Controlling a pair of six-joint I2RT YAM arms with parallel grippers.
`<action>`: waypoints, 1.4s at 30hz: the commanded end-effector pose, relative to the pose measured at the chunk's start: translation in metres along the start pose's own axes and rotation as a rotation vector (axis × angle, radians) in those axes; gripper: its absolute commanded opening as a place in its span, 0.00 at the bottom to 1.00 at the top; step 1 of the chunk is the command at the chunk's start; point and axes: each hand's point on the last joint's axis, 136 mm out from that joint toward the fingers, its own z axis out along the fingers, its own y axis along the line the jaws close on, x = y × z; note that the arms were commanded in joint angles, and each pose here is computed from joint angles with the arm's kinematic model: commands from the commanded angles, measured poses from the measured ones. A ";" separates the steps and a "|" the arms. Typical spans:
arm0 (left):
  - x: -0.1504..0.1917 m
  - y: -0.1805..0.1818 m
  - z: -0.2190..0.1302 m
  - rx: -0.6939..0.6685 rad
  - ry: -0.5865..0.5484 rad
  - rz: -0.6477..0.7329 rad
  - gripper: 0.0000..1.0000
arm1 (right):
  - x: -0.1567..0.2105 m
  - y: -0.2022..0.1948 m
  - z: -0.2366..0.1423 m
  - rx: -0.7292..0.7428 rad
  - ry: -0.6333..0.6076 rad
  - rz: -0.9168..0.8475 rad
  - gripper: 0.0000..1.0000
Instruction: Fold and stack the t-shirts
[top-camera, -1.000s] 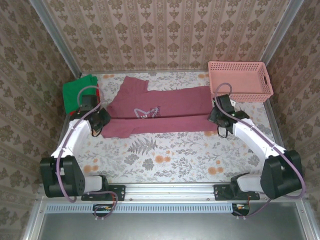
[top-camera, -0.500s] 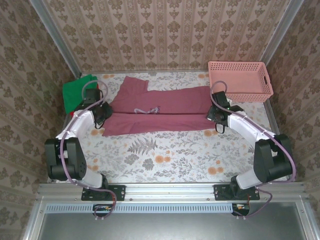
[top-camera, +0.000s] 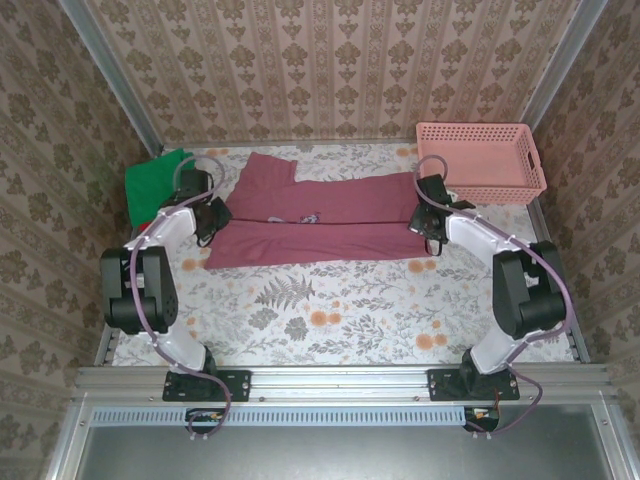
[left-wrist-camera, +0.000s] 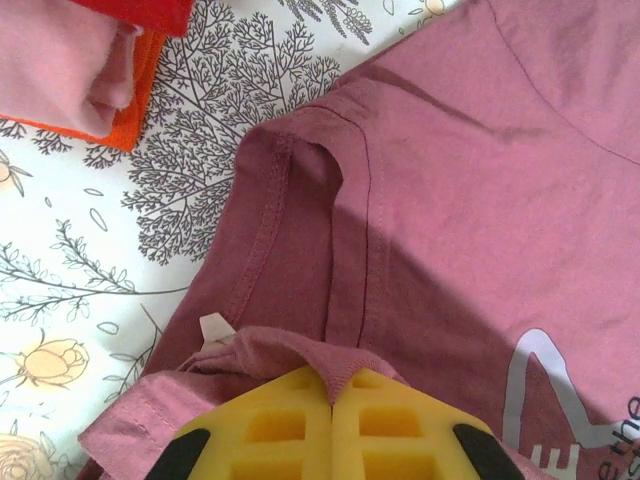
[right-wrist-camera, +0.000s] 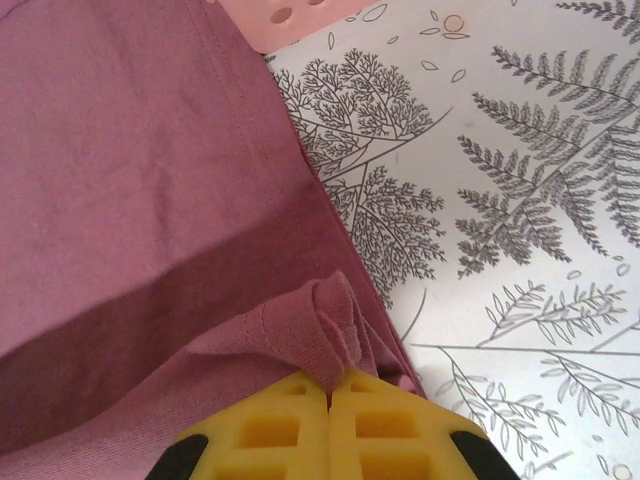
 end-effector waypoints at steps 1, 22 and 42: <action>-0.017 -0.009 0.002 0.006 -0.045 0.025 0.03 | -0.018 0.004 0.005 0.009 -0.047 0.017 0.00; 0.044 -0.023 0.007 0.129 -0.051 0.053 1.00 | 0.041 0.029 0.020 -0.129 0.040 -0.028 0.57; 0.175 0.074 -0.014 -0.001 0.184 -0.031 1.00 | 0.149 -0.036 -0.020 -0.108 0.333 0.076 0.55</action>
